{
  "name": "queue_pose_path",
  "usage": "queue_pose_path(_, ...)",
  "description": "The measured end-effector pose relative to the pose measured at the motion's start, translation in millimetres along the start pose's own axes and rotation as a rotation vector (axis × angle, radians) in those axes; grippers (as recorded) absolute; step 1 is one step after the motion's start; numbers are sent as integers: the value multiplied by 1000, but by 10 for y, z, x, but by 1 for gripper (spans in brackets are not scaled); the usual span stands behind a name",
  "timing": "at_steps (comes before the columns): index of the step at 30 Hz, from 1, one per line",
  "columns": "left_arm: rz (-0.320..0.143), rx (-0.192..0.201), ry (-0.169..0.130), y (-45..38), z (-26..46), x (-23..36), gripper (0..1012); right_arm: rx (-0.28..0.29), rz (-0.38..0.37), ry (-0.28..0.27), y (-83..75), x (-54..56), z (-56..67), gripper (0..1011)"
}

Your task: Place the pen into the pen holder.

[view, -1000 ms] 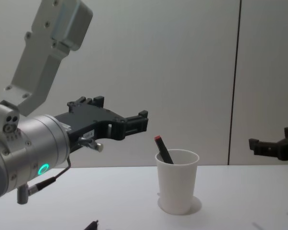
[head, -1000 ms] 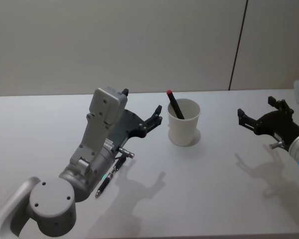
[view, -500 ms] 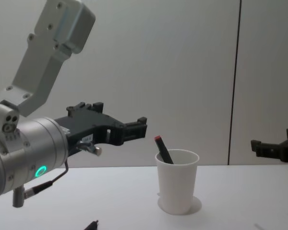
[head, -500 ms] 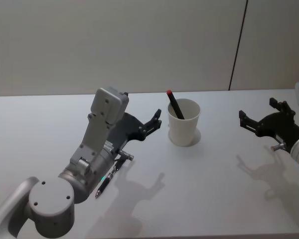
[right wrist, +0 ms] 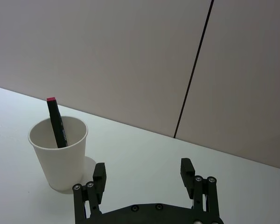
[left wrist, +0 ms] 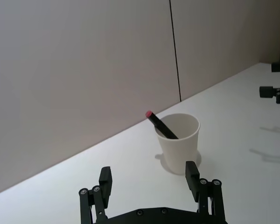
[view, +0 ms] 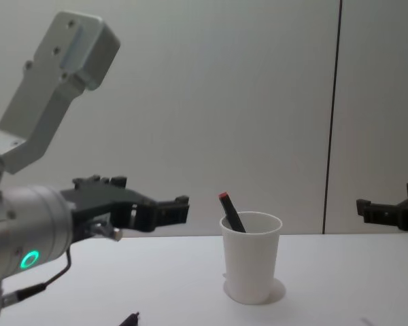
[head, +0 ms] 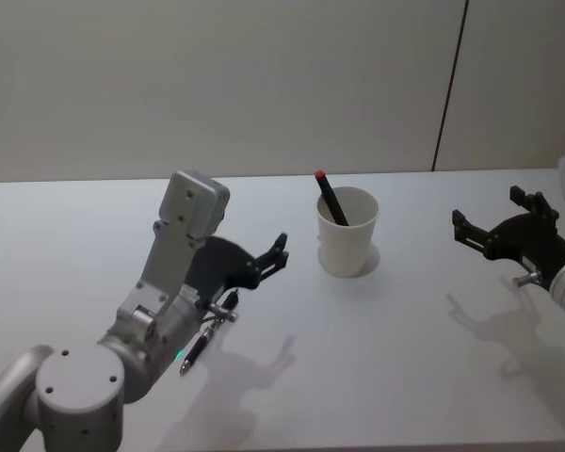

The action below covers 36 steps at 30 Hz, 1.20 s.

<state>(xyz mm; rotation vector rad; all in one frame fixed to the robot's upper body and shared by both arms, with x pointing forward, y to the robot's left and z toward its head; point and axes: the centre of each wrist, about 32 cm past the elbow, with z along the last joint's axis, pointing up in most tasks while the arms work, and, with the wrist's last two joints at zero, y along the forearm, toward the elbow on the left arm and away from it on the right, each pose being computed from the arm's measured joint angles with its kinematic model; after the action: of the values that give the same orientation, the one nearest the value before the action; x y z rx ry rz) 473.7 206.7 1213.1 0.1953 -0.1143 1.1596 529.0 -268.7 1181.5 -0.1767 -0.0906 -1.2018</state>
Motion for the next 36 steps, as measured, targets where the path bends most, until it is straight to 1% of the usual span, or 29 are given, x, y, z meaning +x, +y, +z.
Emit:
queue_pose_path(1,2,7,4,11,-2,1,1003,0,0,0,0,0,0,1001)
queue_pose_path(3,8,40,22,57,-14,4,1003,0,0,0,-1,0,0,1001)
queue_pose_path(4,8,40,22,57,-14,4,1003,0,0,0,-1,0,0,1001)
queue_pose_path(6,14,63,34,85,-27,4,1003,0,0,0,-2,0,0,1001)
queue_pose_path(7,17,81,43,105,-42,1,1003,0,0,-1,-2,0,0,1001)
queue_pose_path(10,22,102,54,126,-61,-2,1003,0,0,-1,-3,1,0,1001)
queue_pose_path(11,25,116,61,136,-72,-4,1003,0,0,-1,-3,1,0,1001)
queue_pose_path(15,30,151,78,155,-106,-13,1003,0,0,-1,-4,0,0,1001)
queue_pose_path(17,33,171,87,157,-129,-16,1003,0,0,-1,-4,0,0,1001)
queue_pose_path(18,33,171,87,157,-129,-16,1003,0,0,-1,-4,0,0,1001)
queue_pose_path(21,35,206,102,150,-169,-17,1003,0,0,-1,-5,0,-1,1001)
queue_pose_path(24,35,225,110,143,-193,-16,1003,0,0,-1,-5,0,-1,1001)
queue_pose_path(25,35,240,114,135,-210,-13,1003,0,0,-1,-5,0,-1,1001)
queue_pose_path(30,23,279,121,102,-251,8,1003,0,0,-1,-5,0,-1,1001)
queue_pose_path(33,14,298,122,81,-275,24,1003,0,0,-1,-5,0,-1,1001)
queue_pose_path(36,7,307,123,66,-296,39,1003,0,0,-1,-5,0,-1,1001)
